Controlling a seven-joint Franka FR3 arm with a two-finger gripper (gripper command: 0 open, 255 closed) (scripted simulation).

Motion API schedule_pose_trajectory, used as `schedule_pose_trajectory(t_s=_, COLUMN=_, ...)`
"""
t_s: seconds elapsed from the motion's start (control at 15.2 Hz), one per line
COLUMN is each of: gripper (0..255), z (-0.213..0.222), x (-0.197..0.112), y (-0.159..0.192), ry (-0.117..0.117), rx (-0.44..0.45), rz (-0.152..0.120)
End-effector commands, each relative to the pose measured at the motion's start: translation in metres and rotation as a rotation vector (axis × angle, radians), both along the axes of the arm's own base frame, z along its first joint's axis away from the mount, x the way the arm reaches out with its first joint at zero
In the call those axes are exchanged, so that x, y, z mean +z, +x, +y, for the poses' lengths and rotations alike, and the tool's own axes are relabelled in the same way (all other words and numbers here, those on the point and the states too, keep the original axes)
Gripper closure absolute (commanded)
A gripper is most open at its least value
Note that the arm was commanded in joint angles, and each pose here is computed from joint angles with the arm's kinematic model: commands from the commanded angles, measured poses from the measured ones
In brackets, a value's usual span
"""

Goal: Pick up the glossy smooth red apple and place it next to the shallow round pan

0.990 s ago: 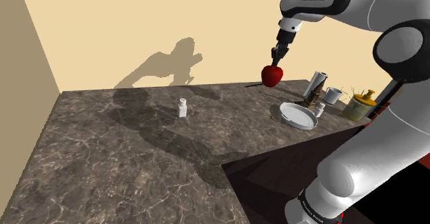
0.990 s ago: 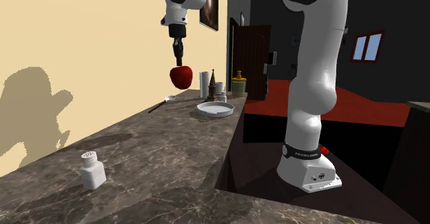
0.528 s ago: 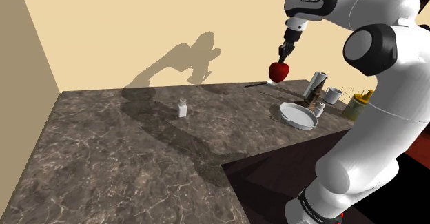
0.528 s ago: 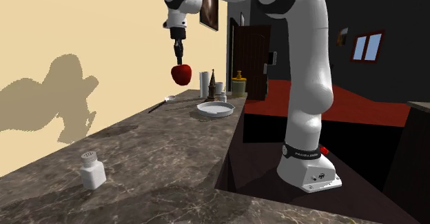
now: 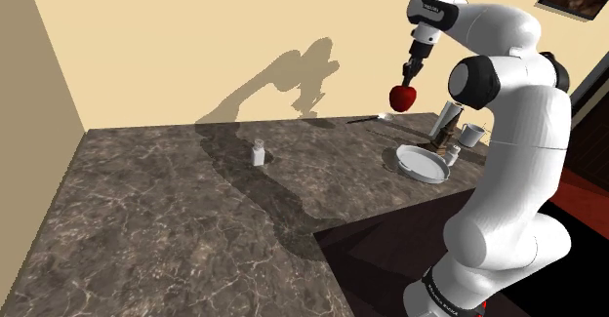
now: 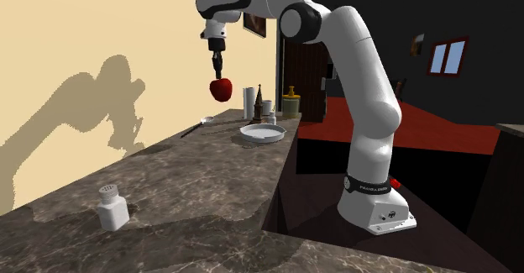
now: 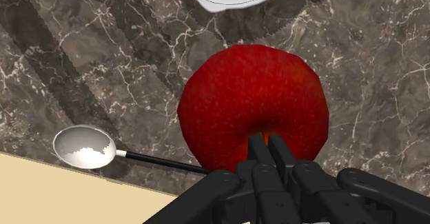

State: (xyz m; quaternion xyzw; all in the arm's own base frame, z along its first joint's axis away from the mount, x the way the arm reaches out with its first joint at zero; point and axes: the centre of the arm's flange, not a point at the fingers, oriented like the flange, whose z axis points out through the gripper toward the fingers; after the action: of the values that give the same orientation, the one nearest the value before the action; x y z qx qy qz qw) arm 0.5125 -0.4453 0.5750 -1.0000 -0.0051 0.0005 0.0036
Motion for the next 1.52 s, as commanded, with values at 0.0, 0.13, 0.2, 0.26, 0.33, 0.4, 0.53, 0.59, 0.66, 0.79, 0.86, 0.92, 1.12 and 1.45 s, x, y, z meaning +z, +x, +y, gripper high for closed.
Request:
schedule_pose_trajectory(t_s=0.0, gripper=255, z=-0.004, x=-0.01, y=-0.001, ry=-0.001, rx=0.001, rz=-0.001)
schedule_pose_trajectory(t_s=0.13, gripper=255, z=-0.004, x=-0.02, y=-0.001, ry=-0.001, rx=0.001, rz=-0.001)
schedule_pose_trajectory(t_s=0.2, gripper=255, z=-0.004, x=-0.026, y=-0.001, ry=-0.001, rx=0.001, rz=-0.001)
schedule_pose_trajectory(t_s=0.26, gripper=255, z=-0.004, x=-0.031, y=-0.001, ry=-0.001, rx=0.001, rz=-0.001)
schedule_pose_trajectory(t_s=0.33, gripper=255, z=-0.004, x=-0.036, y=-0.001, ry=-0.001, rx=0.001, rz=-0.001)
schedule_pose_trajectory(t_s=0.4, gripper=255, z=-0.004, x=-0.042, y=-0.001, ry=-0.001, rx=0.001, rz=-0.001)
schedule_pose_trajectory(t_s=0.53, gripper=255, z=-0.004, x=-0.052, y=-0.001, ry=-0.001, rx=0.001, rz=-0.001)
schedule_pose_trajectory(t_s=0.59, gripper=255, z=-0.004, x=-0.057, y=-0.001, ry=-0.001, rx=0.001, rz=-0.001)
schedule_pose_trajectory(t_s=0.66, gripper=255, z=-0.004, x=-0.063, y=-0.001, ry=-0.001, rx=0.001, rz=-0.001)
schedule_pose_trajectory(t_s=0.79, gripper=255, z=-0.004, x=-0.073, y=-0.001, ry=-0.001, rx=0.001, rz=-0.001)
schedule_pose_trajectory(t_s=0.86, gripper=255, z=-0.004, x=-0.078, y=-0.001, ry=-0.001, rx=0.001, rz=-0.001)
schedule_pose_trajectory(t_s=0.92, gripper=255, z=-0.004, x=-0.084, y=-0.001, ry=-0.001, rx=0.001, rz=-0.001)
schedule_pose_trajectory(t_s=1.12, gripper=255, z=-0.004, x=-0.1, y=-0.001, ry=-0.001, rx=0.001, rz=-0.001)
schedule_pose_trajectory(t_s=1.45, gripper=255, z=-0.004, x=-0.126, y=-0.001, ry=-0.001, rx=0.001, rz=-0.001)
